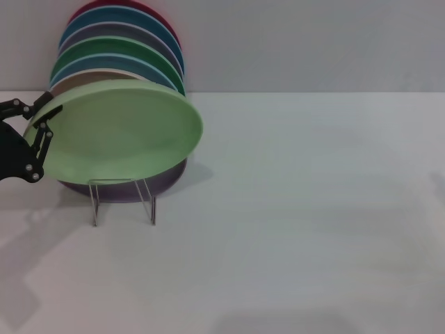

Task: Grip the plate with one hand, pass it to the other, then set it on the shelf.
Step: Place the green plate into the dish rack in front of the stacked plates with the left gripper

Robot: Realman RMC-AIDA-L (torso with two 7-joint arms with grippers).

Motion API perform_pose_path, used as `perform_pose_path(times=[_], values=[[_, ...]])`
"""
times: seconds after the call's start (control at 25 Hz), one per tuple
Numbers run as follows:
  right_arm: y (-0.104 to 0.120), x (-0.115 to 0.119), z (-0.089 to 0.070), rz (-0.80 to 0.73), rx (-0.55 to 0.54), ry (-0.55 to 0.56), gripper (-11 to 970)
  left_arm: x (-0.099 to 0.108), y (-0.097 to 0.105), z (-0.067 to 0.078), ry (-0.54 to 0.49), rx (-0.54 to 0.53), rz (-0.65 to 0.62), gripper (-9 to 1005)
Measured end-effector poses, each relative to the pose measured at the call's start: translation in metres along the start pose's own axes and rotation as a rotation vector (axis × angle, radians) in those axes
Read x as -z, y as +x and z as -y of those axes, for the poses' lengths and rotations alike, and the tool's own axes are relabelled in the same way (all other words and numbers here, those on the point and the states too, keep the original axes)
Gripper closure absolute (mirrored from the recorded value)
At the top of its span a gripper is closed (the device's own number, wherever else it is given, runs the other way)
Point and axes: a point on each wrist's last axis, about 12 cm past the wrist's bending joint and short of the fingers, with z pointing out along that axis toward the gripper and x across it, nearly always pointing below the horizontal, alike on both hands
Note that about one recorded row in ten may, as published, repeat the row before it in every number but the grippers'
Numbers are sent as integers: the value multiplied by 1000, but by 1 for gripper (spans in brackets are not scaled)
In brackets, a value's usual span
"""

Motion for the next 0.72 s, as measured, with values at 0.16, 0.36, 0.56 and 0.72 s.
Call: perform_pose_path(times=[0.16,0.36,0.56,0.72], values=[[1,0,-1,-4,-2,-5,283,0,0,0,2,1,-3,916],[1,0,-2,-4,-5,-16,284,-3,3,4,-2,-7,-30,905],[1,-1,-5,-5,-13,-38,284,-7,7,5,12,-29,-53,895],[1,-2,-5,-2,-14,-47,284,-8,7,5,1,-54,-53,818]])
